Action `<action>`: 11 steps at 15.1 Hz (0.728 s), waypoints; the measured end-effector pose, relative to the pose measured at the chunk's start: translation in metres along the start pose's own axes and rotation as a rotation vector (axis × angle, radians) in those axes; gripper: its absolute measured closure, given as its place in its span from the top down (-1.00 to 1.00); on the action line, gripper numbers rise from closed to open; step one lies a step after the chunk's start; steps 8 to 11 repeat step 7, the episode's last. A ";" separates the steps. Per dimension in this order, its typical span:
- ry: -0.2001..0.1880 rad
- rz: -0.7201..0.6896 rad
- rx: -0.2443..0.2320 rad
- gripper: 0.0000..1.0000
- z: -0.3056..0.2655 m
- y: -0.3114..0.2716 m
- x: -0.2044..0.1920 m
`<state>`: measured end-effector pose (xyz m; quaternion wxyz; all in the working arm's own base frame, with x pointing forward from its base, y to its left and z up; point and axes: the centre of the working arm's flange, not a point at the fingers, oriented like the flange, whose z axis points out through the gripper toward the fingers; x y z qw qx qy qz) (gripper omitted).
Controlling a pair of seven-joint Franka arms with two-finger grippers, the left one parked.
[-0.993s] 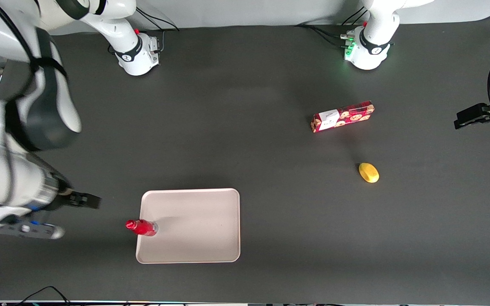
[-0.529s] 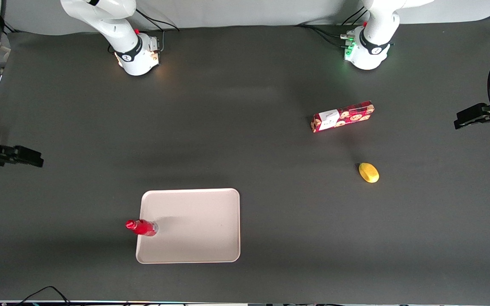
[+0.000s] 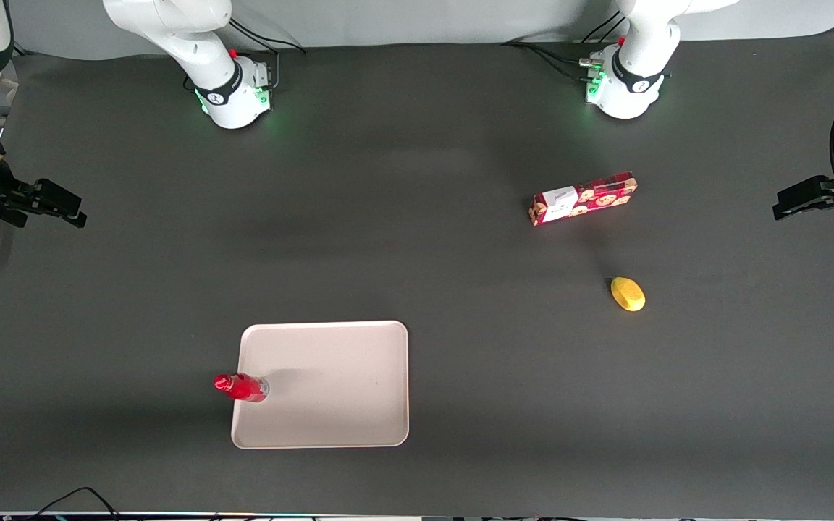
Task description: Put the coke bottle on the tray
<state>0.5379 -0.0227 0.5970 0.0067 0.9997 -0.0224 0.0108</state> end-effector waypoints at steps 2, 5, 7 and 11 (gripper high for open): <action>0.002 0.002 0.018 1.00 -0.001 -0.001 -0.006; -0.008 0.005 0.034 1.00 0.004 -0.002 -0.009; -0.016 0.006 0.035 1.00 0.008 -0.002 -0.011; -0.016 0.006 0.035 1.00 0.008 -0.002 -0.011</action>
